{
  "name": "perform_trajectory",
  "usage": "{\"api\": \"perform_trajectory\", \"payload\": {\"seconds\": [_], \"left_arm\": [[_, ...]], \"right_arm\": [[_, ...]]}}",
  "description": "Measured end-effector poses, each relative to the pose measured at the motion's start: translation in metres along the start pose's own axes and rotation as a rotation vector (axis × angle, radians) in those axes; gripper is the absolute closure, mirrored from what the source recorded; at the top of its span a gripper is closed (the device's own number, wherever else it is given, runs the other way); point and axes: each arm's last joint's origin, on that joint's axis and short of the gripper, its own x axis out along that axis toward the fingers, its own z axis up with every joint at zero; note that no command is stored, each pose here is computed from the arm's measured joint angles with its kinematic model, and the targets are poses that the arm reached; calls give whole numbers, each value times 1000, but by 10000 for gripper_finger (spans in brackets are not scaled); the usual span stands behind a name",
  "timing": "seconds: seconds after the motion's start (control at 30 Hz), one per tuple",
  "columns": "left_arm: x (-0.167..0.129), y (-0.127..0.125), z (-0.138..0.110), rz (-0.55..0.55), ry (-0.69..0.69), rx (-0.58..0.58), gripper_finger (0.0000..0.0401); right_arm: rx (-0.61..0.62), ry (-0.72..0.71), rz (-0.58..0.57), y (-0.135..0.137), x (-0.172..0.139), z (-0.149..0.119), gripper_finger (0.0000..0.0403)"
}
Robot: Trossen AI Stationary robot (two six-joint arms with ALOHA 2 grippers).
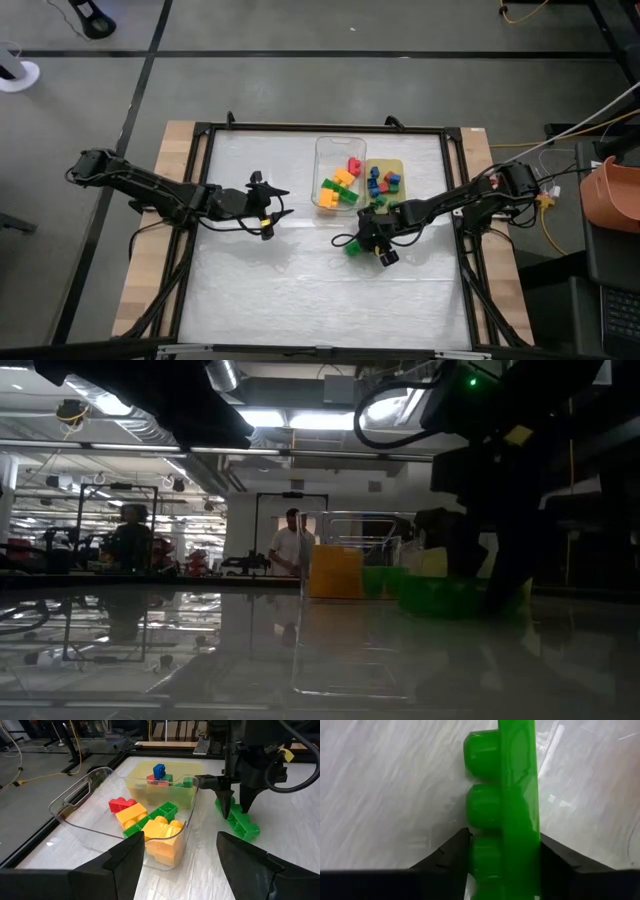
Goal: Sort blocks by size
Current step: Put the large green game piece into the transparent bin
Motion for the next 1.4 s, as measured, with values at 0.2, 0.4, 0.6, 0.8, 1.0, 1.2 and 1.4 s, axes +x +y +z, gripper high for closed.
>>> {"api": "perform_trajectory", "payload": {"seconds": [0.2, 0.4, 0.6, 0.8, 1.0, 1.2, 1.4], "left_arm": [[0, 0, 0, 0, -4, -2, 166], [-8, 4, 8, -5, -58, 1, 166], [-32, 16, 22, -8, -147, 23, 166], [-59, 31, 22, -5, -137, 63, 166], [-78, 43, 12, -4, -67, 71, 166], [-95, 53, 10, -3, -88, 81, 166], [-111, 62, 10, -2, -144, 88, 166]], "right_arm": [[-1, -20, -2, -2, -2, 6, 234], [-9, -98, -19, -10, -21, 39, 224], [-19, -134, -37, -19, -55, 75, 233], [-128, -124, -243, -33, -86, 99, 220], [-101, -29, -466, -68, -95, 90, 229], [16, -4, -533, -108, -101, 72, 206], [79, -7, -567, -126, -105, 63, 170]]}}
